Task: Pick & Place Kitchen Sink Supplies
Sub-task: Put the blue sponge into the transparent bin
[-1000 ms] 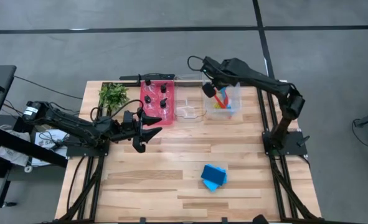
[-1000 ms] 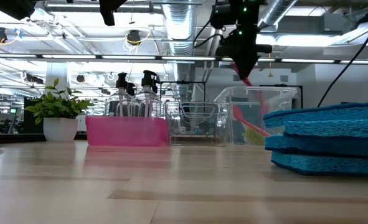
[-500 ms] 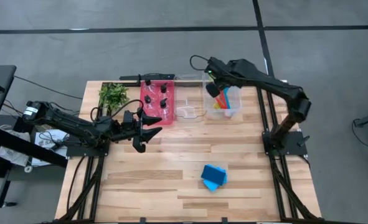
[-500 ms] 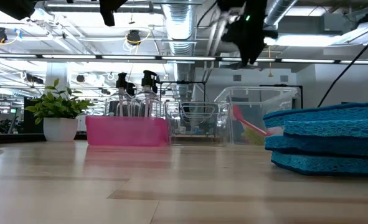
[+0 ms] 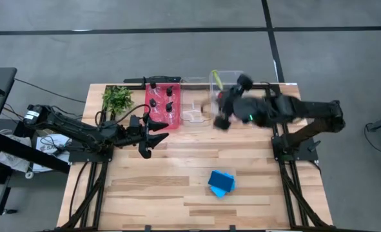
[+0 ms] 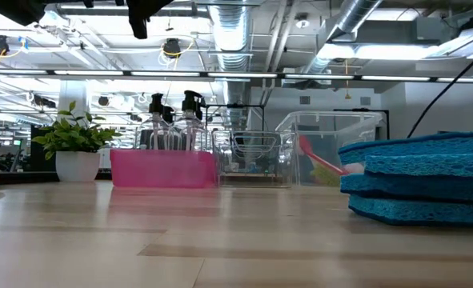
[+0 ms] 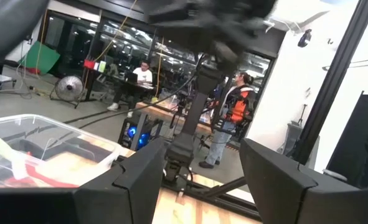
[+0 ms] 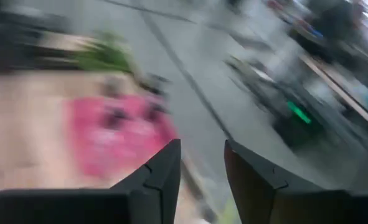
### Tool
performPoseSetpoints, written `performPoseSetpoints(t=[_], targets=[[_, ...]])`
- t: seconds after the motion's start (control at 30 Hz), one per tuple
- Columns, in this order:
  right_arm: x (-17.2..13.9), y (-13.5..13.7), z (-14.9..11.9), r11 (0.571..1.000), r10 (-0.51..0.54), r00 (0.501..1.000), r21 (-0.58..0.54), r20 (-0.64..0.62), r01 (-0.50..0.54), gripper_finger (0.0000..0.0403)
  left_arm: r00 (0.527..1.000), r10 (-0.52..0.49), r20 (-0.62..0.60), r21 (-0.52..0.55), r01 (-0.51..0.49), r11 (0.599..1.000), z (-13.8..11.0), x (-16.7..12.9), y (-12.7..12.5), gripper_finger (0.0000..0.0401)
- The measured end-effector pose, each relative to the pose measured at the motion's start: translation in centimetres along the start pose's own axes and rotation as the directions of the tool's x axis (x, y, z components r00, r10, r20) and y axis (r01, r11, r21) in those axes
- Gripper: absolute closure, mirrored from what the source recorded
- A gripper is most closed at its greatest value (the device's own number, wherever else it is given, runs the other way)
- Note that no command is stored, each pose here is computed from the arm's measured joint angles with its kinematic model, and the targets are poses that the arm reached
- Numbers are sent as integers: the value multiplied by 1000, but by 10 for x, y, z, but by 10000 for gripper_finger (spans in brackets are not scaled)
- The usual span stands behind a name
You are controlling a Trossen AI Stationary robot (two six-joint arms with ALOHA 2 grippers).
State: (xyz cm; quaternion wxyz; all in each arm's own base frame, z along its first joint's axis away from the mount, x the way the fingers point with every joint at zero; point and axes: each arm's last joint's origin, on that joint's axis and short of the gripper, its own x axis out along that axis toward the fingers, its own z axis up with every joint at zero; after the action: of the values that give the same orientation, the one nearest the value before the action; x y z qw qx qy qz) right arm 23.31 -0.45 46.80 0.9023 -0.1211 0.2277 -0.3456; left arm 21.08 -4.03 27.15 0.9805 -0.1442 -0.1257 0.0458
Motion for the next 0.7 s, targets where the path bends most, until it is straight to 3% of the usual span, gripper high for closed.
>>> performPoseSetpoints(t=[0.13, 0.37, 0.5, 0.6, 0.7], targets=[[-27, 22, 2, 980, 192, 979, -65, 68, -188, 287, 1000, 3, -1, 1, -3, 1000, 0, 0, 1, 188], [-44, 37, -2, 928, 369, 928, -73, 60, -364, 288, 1000, 19, -19, -18, -20, 1000, -2, 0, 1, 188], [-54, 42, -6, 846, 528, 849, -101, 27, -523, 288, 992, 43, -117, -16, -45, 999, -11, 0, 3, 188], [-63, 40, -14, 768, 633, 774, -97, -33, -633, 288, 973, 56, -223, 34, -50, 998, -10, 5, 1, 188], [-73, 35, -25, 723, 684, 725, -59, -86, -689, 288, 960, 69, -271, 111, -41, 993, -2, 11, -3, 188]])
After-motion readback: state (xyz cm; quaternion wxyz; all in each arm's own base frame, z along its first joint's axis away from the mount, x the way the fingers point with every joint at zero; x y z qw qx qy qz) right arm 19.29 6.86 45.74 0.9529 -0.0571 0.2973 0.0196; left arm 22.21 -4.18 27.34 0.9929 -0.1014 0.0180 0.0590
